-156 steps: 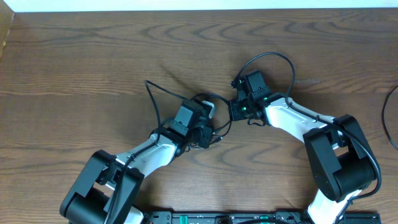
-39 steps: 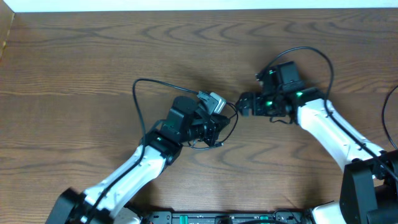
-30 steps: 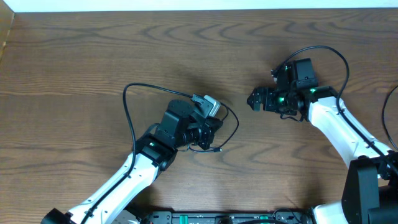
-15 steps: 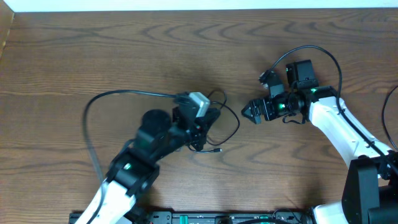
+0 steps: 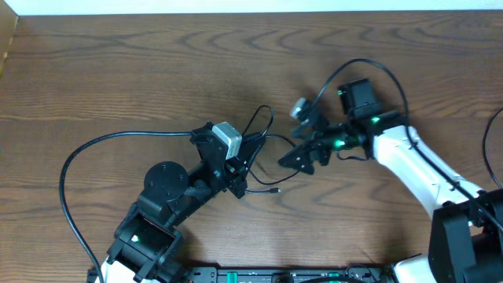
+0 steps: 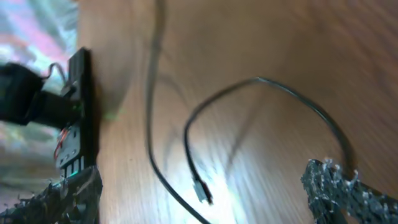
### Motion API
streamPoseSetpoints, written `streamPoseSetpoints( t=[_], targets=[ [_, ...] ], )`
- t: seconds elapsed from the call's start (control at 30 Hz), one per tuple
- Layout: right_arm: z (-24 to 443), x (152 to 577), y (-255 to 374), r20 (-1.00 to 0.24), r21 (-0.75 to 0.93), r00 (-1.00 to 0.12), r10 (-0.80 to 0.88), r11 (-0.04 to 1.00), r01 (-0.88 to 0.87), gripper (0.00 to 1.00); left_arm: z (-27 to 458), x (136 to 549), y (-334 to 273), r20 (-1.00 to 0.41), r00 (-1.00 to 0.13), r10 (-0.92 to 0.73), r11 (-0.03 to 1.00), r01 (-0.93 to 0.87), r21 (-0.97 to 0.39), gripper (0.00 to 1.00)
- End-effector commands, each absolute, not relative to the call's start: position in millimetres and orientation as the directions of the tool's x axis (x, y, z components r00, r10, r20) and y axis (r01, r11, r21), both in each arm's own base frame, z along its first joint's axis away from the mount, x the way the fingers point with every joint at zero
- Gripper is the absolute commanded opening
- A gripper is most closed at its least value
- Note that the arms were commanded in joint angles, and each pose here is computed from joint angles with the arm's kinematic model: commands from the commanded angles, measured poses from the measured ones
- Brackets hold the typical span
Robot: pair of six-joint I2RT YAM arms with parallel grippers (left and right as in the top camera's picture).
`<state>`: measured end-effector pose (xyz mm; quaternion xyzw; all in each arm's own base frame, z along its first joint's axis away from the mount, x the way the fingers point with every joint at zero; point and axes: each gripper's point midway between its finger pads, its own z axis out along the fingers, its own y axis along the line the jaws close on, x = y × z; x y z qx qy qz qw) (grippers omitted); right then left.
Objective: Untangle cables
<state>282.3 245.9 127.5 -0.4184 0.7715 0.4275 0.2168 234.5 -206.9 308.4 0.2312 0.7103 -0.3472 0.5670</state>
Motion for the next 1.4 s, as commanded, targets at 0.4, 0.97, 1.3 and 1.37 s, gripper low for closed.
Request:
streamPoseSetpoints(
  t=[0.4, 0.97, 1.3, 1.37],
  targets=[
    [124, 243, 304, -0.735, 0.386, -0.386, -0.558, 0.123, -0.914, 0.99, 358, 234, -198, -0.976, -0.171, -0.132, 0.669, 0.711, -0.215, 0.08],
    [91, 231, 340, -0.697, 0.453, -0.425, -0.578, 0.105, -0.885, 0.61, 357, 233, -197, -0.976, -0.176, -0.127, 0.671, 0.71, -0.216, 0.08],
    [88, 244, 330, -0.665, 0.476, -0.488, -0.565, 0.181, -0.86, 0.38, 342, 236, -194, -0.972, -0.216, -0.093, 0.697, 0.683, -0.218, 0.08],
    [88, 245, 329, -0.665, 0.477, -0.49, -0.564, 0.184, -0.86, 0.3, 342, 236, -194, -0.972, -0.215, -0.092, 0.698, 0.683, -0.217, 0.08]
  ],
)
